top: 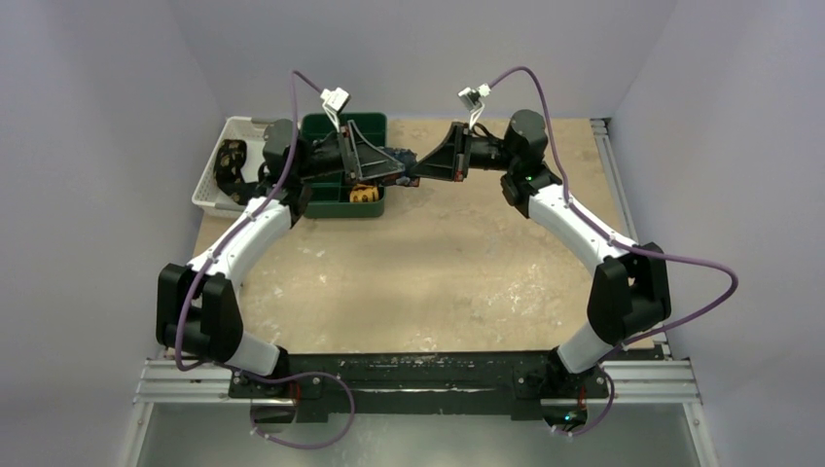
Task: Roll the ties
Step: Place the tie in the storage box.
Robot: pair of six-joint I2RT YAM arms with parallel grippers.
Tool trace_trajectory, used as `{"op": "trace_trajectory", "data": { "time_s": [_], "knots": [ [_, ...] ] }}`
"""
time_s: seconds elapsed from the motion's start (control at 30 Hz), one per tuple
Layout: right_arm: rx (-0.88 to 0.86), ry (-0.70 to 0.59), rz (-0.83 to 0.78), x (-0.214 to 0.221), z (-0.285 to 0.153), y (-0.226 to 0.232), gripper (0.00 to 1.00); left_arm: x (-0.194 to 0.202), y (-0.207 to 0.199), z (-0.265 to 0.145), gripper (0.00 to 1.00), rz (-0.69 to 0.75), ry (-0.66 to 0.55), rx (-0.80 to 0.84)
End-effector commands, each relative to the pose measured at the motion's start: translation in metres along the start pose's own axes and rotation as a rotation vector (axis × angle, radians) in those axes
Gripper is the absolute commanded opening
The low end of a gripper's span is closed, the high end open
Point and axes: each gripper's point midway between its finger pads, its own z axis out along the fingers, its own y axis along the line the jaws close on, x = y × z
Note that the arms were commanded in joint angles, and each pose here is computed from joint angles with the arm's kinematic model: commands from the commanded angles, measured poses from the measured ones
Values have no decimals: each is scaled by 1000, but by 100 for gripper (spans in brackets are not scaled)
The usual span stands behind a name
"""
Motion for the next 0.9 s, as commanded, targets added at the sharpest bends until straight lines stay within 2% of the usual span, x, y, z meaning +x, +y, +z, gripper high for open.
{"op": "trace_trajectory", "data": {
  "time_s": [0.0,0.07,0.13,0.43,0.53,0.57,0.67,0.73,0.77,0.87],
  "knots": [
    [-29,-14,-50,-7,3,15,0,-9,-12,5,69,72,-2,14],
    [-27,-16,-52,-7,3,14,0,-8,-11,5,67,73,5,11],
    [-26,-18,-53,-8,3,14,0,-7,-11,5,61,74,10,10],
    [-17,-16,-42,-8,3,11,0,-6,-17,4,15,87,20,20],
    [-9,-17,-36,-8,4,10,0,-5,-17,3,2,84,21,19],
    [-7,-18,-37,-8,4,10,3,-4,-17,3,0,83,22,17],
    [4,-18,-41,-9,4,9,5,-4,-17,3,0,84,26,10],
    [5,-18,-42,-9,3,9,0,-4,-17,3,4,85,26,6],
    [5,-19,-44,-9,3,9,0,-5,-16,3,17,84,24,3],
    [6,-19,-42,-9,4,7,0,-4,-17,5,38,84,25,7]
  ]
}}
